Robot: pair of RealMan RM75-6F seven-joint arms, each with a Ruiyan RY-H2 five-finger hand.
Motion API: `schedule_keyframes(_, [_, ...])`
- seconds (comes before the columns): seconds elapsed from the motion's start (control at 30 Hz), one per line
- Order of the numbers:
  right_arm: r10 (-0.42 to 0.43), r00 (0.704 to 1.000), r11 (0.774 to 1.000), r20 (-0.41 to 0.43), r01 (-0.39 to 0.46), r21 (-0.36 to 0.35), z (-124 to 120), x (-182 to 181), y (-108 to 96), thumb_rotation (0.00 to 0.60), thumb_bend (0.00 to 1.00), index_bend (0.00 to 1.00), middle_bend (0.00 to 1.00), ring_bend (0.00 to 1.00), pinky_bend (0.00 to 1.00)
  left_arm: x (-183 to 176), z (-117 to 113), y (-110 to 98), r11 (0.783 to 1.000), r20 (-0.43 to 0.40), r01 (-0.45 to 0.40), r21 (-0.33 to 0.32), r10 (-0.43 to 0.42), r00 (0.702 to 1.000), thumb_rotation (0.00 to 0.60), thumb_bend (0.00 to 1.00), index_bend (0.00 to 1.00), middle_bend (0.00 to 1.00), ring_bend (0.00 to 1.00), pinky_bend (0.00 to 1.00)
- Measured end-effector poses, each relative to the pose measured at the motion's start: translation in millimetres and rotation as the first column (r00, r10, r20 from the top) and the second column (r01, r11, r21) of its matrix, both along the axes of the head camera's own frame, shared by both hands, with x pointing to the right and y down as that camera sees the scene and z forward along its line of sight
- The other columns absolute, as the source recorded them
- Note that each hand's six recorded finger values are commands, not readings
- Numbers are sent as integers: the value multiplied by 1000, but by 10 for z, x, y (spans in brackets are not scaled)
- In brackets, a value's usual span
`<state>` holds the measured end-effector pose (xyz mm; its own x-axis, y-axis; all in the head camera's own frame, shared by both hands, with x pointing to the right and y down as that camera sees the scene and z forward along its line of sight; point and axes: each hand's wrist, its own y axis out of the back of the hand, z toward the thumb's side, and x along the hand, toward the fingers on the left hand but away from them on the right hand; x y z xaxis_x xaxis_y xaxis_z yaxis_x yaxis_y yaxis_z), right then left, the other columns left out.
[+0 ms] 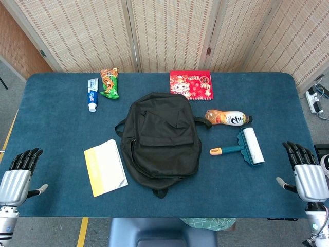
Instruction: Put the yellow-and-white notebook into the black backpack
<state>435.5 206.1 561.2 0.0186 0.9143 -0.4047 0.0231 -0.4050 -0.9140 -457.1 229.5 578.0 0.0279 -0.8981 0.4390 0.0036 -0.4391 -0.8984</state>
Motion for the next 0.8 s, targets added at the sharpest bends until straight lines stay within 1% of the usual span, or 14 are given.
schedule_keyframes(0.27, [1, 1000, 1000, -5, -1, 23, -57, 16, -31, 600, 51, 0, 105, 99, 125, -10, -21, 5, 999, -11, 1, 39, 0, 1000, 600, 156, 135, 137, 124, 144])
schedule_keyframes(0.47, [6, 1000, 999, -12, -5, 50, -138, 55, -84, 600, 52, 0, 105, 100, 124, 20, 11, 13, 999, -26, -27, 35, 28, 999, 600, 172, 138, 138, 123, 144])
schedule_keyframes(0.67, [10, 1000, 999, 8, -11, 49, -141, 47, -109, 600, 50, 0, 106, 101, 125, 154, 110, 1, 995, -67, -97, 27, 99, 993, 600, 228, 152, 139, 129, 144])
schedule_keyframes(0.8, [4, 1000, 999, 15, -5, 41, -115, 28, -106, 600, 52, 0, 106, 102, 124, 313, 257, 8, 982, -96, -187, 7, 187, 978, 600, 246, 152, 142, 133, 146])
